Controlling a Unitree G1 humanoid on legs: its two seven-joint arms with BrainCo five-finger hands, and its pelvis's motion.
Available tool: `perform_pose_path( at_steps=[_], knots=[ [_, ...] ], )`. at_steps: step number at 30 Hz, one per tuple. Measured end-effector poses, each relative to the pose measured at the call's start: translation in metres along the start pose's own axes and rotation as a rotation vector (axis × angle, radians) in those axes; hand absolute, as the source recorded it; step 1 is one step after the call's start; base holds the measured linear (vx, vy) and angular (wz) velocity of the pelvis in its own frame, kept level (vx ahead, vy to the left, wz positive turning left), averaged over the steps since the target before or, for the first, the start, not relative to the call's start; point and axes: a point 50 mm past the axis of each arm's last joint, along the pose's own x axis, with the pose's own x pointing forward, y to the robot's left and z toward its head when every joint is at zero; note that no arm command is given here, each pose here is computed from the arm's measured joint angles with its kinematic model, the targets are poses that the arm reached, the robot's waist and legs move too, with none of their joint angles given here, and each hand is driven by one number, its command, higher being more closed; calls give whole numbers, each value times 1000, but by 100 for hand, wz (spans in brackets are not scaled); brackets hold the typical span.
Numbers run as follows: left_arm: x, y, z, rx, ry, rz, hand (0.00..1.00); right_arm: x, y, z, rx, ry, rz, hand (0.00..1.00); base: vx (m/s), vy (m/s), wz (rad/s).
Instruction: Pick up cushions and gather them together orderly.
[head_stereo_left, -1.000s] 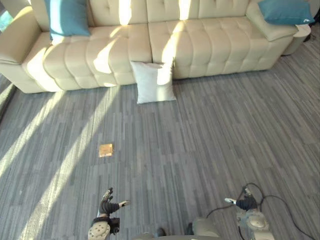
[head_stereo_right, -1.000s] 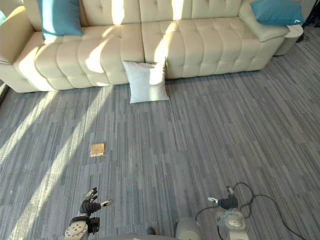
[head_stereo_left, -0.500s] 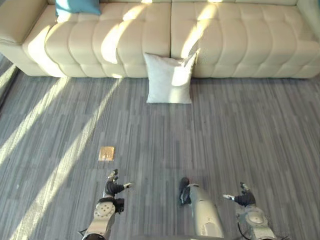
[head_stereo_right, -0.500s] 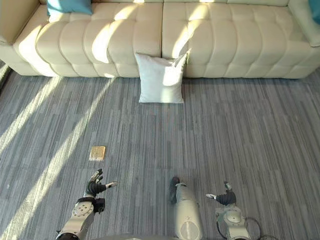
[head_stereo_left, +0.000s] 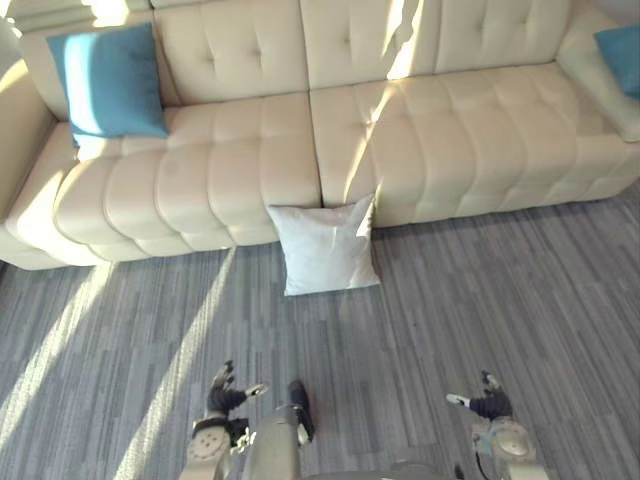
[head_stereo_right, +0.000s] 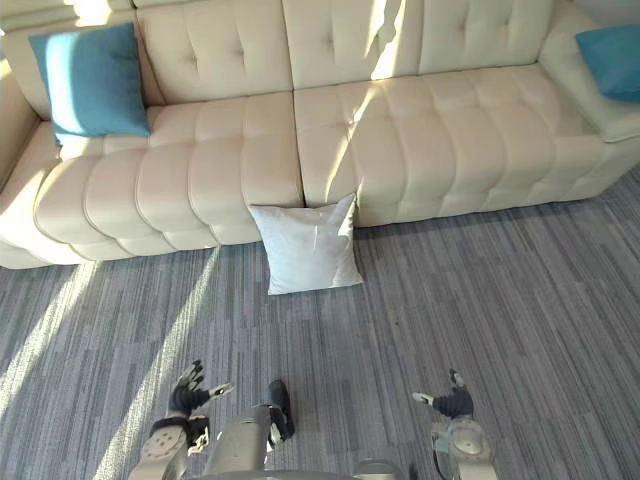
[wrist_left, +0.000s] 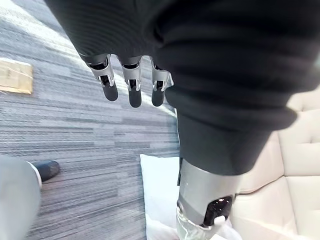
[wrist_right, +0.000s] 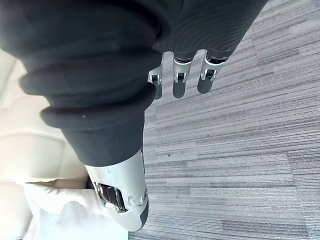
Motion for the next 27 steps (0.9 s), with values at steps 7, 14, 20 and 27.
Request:
perform_pose_path(
  at_steps=[7,14,20,27],
  knots=[
    [4,9,6,68,-19,-6,0,-2,5,-1,-30,-9,42,0,547,-73,41],
    [3,-13,-7,50,47,-44,0,-4,-17,-15,-35,46,-16,0,415,-166,19],
    [-8,-18,-24,28,97,-51,0,-4,-12,-7,-11,14,-12,0,186,20,-50],
    [-2,-13,-16,58,73,-50,0,0,-4,3,-8,-16,5,0,187,110,-40]
  ],
)
